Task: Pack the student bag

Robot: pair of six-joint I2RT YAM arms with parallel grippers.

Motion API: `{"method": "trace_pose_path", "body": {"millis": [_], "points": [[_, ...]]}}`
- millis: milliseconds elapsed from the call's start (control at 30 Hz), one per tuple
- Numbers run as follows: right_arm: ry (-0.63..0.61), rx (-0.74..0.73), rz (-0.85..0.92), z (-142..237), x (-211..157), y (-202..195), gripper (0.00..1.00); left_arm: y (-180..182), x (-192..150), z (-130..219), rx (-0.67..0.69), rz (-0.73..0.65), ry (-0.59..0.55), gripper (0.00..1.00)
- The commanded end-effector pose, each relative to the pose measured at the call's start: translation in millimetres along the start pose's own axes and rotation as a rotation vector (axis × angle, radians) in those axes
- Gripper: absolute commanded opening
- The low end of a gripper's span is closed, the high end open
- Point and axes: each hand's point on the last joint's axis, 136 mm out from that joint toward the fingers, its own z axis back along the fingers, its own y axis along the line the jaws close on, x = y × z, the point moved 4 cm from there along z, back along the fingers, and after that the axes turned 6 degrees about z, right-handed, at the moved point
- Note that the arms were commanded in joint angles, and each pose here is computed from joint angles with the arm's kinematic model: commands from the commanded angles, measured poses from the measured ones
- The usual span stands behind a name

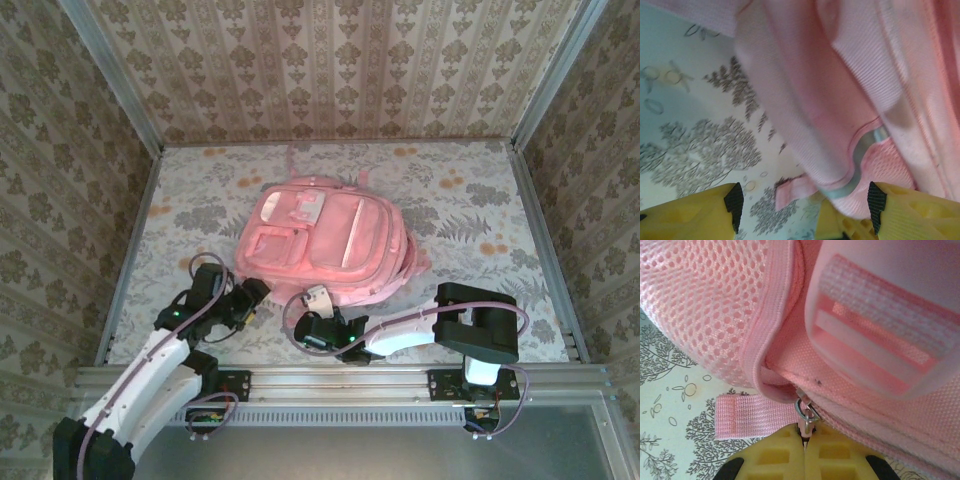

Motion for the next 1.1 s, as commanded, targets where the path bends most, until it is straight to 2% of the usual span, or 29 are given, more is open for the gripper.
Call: {"method": "trace_pose_path", "body": {"millis": [0,267,433,533,667,733,1067], "points": [[-0.028,0.087,-0.017,7.3,8.8,14.4,0.0,-19.8,11.0,-5.8,-0.088,-0.001,-0.062,0.69],[-0.027,0.095,-0.046,5.7,11.5,10.4,0.0,-7.4,13.3,-24.4,-0.063,0.025,-0.066,0.58],[-0.014,0.092,-0.041,2.6,11.6,11.6,0.0,2.3,14.9,-29.2,-0.05,0.036,-0.084,0.46],[-0.007,0.091,-0.038,1.4,10.3,12.2,0.0,0.7,17.2,-28.7,-0.057,0.031,-0.1,0.34],[-0.004,0.066,-0.031,2.2,11.0,9.0,0.0,-0.6,21.9,-25.9,-0.029,0.019,-0.132,0.08],[0.001,0.051,-0.017,2.7,11.0,7.0,0.0,-2.3,24.2,-25.0,-0.016,0.007,-0.144,0.0],[0.029,-0.006,0.006,13.3,1.0,-13.8,0.0,-21.5,42.1,-17.5,-0.01,-0.018,-0.206,0.0]]}}
